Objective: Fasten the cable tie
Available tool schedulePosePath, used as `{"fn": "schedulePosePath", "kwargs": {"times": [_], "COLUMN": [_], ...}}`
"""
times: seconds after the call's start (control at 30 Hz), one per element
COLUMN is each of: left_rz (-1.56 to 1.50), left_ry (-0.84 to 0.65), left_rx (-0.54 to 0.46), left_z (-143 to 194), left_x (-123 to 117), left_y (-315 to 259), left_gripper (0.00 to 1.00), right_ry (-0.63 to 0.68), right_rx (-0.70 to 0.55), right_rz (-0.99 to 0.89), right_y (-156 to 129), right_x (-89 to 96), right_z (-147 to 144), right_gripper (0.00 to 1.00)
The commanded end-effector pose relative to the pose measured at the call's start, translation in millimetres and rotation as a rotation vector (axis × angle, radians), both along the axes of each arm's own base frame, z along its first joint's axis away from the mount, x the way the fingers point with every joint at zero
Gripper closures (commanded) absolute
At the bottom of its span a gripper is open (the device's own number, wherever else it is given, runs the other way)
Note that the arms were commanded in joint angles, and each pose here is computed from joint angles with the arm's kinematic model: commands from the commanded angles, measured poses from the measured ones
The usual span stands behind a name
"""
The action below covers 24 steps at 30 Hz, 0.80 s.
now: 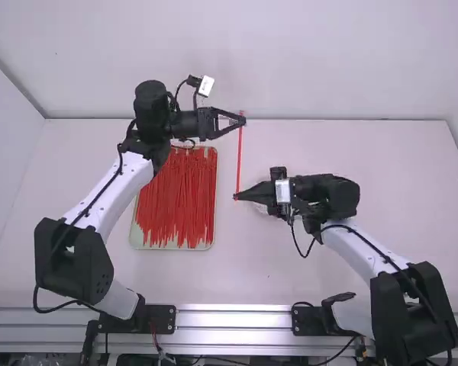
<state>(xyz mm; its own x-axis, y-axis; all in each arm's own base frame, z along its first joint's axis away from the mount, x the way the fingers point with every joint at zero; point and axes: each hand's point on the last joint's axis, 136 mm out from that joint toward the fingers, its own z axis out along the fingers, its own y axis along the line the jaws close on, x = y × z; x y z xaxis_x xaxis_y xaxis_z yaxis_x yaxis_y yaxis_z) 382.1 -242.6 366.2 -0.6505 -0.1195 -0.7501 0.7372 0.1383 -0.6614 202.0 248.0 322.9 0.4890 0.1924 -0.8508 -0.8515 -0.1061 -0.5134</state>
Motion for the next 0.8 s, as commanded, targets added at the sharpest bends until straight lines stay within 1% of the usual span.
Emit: {"fn": "schedulePosePath", "kwargs": {"times": [0.0,0.07,0.1,0.17,0.2,0.23,0.3,0.33,0.4,0.47,0.53,0.6,0.77], "left_rz": [0.003,-0.001,0.002,0.002,0.002,0.002,-0.014,-0.023,-0.122,-0.155,-0.184,-0.191,-0.188], "left_ry": [-0.146,-0.299,-0.317,-0.424,-0.441,-0.504,-0.632,-0.662,-0.866,-0.928,-0.996,-1.019,-1.066], "left_rx": [0.007,0.003,0.004,0.007,0.008,0.013,0.027,0.030,0.038,0.036,0.035,0.035,0.044], "left_z": [6,17,18,24,25,27,29,29,27,25,24,24,20], "left_x": [1,-1,0,-2,-2,-3,-7,-9,-27,-33,-38,-40,-39], "left_y": [0,1,2,1,1,1,2,2,1,1,2,1,1], "left_gripper": [0.98,0.98,0.97,0.98,0.98,0.98,0.98,0.98,0.98,0.98,0.98,0.98,0.98], "right_ry": [0.231,0.393,0.420,0.576,0.600,0.692,0.855,0.877,1.032,1.096,1.228,1.264,1.290], "right_rx": [0.028,0.092,0.099,0.149,0.155,0.167,0.173,0.171,0.152,0.143,0.143,0.140,0.141], "right_rz": [-0.014,-0.050,-0.053,-0.070,-0.071,-0.069,-0.067,-0.066,-0.077,-0.094,-0.115,-0.109,-0.077], "right_y": [3,1,1,-1,-2,-4,-8,-8,-8,-6,-3,0,8], "right_x": [9.0,21.8,23.6,34.9,36.3,41.5,51.8,53.1,64.5,71.3,81.5,81.6,74.9], "right_z": [24,41,43,52,53,55,54,53,43,36,26,25,28], "right_gripper": [1.00,1.00,1.00,1.00,1.00,1.00,1.00,1.00,1.00,1.00,1.00,1.00,1.00]}}
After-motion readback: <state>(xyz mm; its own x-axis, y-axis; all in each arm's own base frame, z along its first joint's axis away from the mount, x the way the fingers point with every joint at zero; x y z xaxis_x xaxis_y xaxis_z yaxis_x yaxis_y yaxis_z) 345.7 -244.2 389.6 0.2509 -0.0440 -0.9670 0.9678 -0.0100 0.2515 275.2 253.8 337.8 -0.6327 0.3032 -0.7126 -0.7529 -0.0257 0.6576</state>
